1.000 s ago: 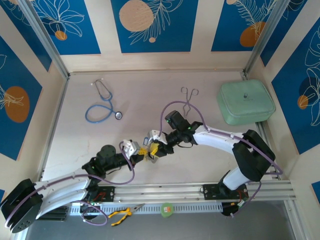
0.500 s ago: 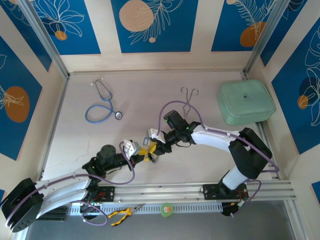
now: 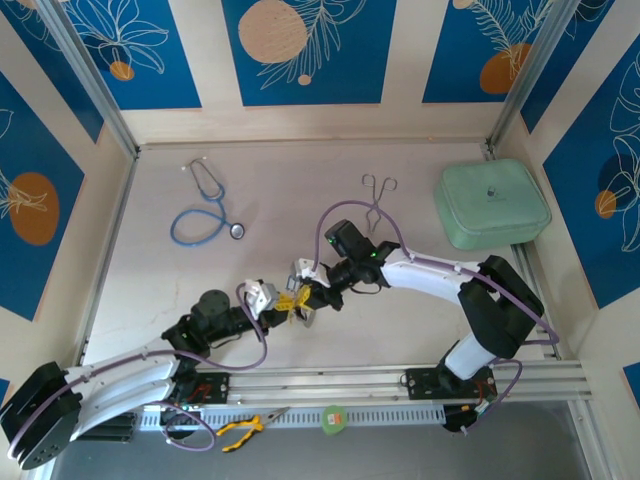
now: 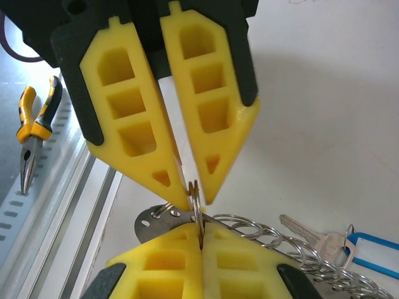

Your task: Put the keys on the keyring

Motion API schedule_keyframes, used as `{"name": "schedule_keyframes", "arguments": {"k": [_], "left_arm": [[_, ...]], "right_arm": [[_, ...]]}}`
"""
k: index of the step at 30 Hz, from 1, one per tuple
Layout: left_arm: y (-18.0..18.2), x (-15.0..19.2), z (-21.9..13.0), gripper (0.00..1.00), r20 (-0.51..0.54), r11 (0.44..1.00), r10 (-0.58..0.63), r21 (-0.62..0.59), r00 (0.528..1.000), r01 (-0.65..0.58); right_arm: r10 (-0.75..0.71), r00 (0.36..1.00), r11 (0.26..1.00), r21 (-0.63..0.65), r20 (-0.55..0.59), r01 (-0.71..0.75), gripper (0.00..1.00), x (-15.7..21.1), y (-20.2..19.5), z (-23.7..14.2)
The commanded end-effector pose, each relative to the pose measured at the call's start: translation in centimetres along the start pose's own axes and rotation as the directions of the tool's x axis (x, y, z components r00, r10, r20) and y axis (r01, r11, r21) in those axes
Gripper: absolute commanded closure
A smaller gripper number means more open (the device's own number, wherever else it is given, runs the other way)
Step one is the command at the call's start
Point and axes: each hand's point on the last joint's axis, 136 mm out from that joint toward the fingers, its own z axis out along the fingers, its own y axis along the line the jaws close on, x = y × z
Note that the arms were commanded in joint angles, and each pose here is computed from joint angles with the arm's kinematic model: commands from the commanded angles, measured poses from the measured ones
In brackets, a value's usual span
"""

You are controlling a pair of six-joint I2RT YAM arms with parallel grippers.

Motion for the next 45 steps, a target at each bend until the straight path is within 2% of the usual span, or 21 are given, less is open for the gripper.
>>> {"name": "schedule_keyframes", "arguments": {"k": [1, 4, 8, 11, 16, 20, 22, 25, 33, 45], "left_arm": [[-0.2, 0.0, 0.0, 0.83, -0.049, 0.999, 0.041, 0.009, 0.998, -0.040], [-0.4, 0.3, 0.1, 0.81, -0.080, 0.998, 0.055, 0.028, 0.995, -0.052], [-0.7, 0.1, 0.3, 0.82, -0.096, 0.997, 0.066, 0.048, 0.993, -0.062], [-0.8, 0.3, 0.4, 0.83, -0.118, 0.996, 0.074, 0.062, 0.990, -0.067], [-1.0, 0.5, 0.5, 1.00, -0.123, 0.996, 0.063, 0.075, 0.990, -0.054], [-0.9, 0.3, 0.5, 1.00, -0.120, 0.997, 0.053, 0.063, 0.991, -0.046], [-0.4, 0.1, 0.5, 1.00, -0.088, 0.999, 0.046, 0.032, 0.995, -0.043], [0.2, -0.7, 0.5, 1.00, -0.021, 1.000, 0.027, -0.007, 0.999, -0.028], [1.0, -0.5, 0.3, 1.00, 0.046, 0.997, -0.053, -0.052, 0.997, 0.056], [0.9, -0.3, -0.3, 1.00, 0.053, 0.997, -0.058, -0.055, 0.997, 0.061]], "right_arm": [[-0.041, 0.996, 0.999, -0.034, -0.084, 0.038, 1.00, 0.1, 0.9, 0.0], [-0.067, 0.982, 0.997, -0.042, -0.178, 0.061, 1.00, 0.9, 1.2, 0.4], [-0.100, 0.971, 0.995, -0.039, -0.217, 0.094, 1.00, 0.5, 1.3, 0.3], [-0.118, 0.972, 0.993, -0.031, -0.202, 0.115, 1.00, -0.6, 1.2, -0.1], [-0.116, 0.983, 0.993, -0.014, -0.143, 0.116, 1.00, -2.4, 1.1, -0.7], [-0.071, 0.995, 0.997, 0.018, -0.066, 0.072, 1.00, -3.0, 0.6, -1.2], [-0.036, 0.998, 0.998, 0.048, -0.048, 0.038, 0.88, -2.6, 0.0, -1.5], [-0.008, 0.997, 0.994, 0.105, -0.076, 0.016, 0.75, -0.6, -0.7, -1.4], [0.012, 0.994, 0.988, 0.156, -0.104, 0.004, 0.70, 2.6, 0.1, -0.2], [-0.041, 0.996, 0.974, 0.220, -0.079, 0.057, 0.70, 2.1, -0.3, -0.5]]}}
